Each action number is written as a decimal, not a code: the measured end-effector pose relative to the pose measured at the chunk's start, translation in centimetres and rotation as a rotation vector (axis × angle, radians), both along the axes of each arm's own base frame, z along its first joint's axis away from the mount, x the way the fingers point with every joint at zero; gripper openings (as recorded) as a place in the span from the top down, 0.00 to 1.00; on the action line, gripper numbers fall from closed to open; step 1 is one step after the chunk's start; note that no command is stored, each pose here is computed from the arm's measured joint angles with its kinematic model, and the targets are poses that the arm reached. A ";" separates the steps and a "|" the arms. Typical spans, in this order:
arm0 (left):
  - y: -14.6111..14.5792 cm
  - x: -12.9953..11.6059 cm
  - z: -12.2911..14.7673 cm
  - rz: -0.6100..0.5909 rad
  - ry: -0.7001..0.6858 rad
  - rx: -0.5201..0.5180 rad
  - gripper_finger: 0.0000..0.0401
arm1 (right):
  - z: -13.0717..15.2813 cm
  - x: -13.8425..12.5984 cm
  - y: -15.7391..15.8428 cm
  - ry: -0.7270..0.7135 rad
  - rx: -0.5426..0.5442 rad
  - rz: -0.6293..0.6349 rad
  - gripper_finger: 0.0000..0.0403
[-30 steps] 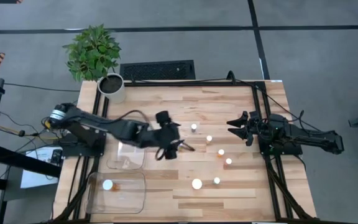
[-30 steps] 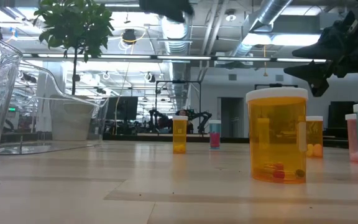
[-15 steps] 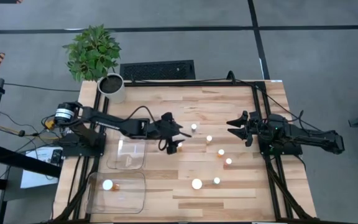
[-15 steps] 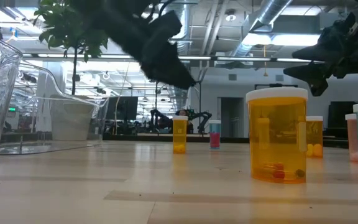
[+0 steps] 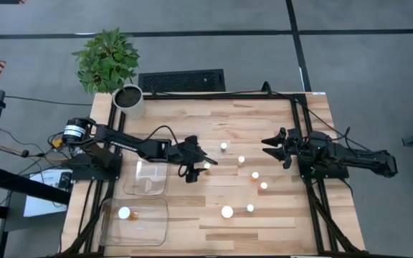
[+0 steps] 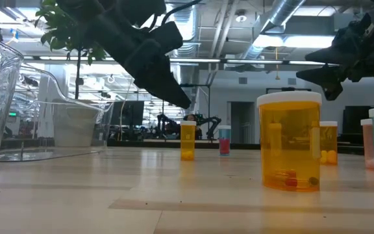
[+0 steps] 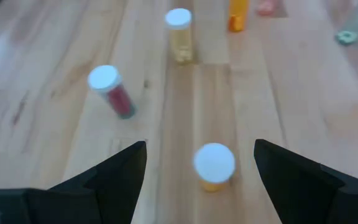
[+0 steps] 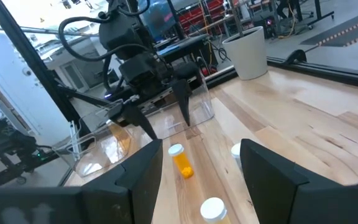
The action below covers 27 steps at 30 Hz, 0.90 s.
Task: Pick and place medicine bottles into bin by pill shape (circle, oval)
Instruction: Put the orange tablet bottle into the top transparent bin
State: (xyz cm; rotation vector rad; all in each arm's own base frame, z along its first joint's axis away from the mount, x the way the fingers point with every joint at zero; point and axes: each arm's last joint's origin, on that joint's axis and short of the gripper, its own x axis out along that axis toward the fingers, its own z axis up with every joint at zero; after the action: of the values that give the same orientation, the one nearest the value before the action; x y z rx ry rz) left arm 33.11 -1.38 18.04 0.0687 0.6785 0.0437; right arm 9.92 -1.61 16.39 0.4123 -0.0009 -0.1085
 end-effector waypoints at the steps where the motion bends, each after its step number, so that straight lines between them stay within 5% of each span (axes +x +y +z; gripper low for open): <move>1: 0.0 0.0 0.0 -0.005 0.000 0.001 0.27 | 0.0 0.0 0.0 0.001 0.000 0.000 0.44; 19: 0.5 1.2 3.4 -0.047 0.132 0.070 0.27 | 0.0 0.0 0.0 0.002 0.000 0.000 0.44; 27: 0.3 5.7 0.9 -0.138 0.361 0.112 0.27 | 0.0 0.1 0.0 0.002 0.000 0.000 0.44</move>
State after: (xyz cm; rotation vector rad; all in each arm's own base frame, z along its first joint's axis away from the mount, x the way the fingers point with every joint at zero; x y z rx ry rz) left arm 38.85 -1.07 18.90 0.2351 1.0307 -0.0648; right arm 9.98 -1.63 16.38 0.4121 0.0009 -0.1094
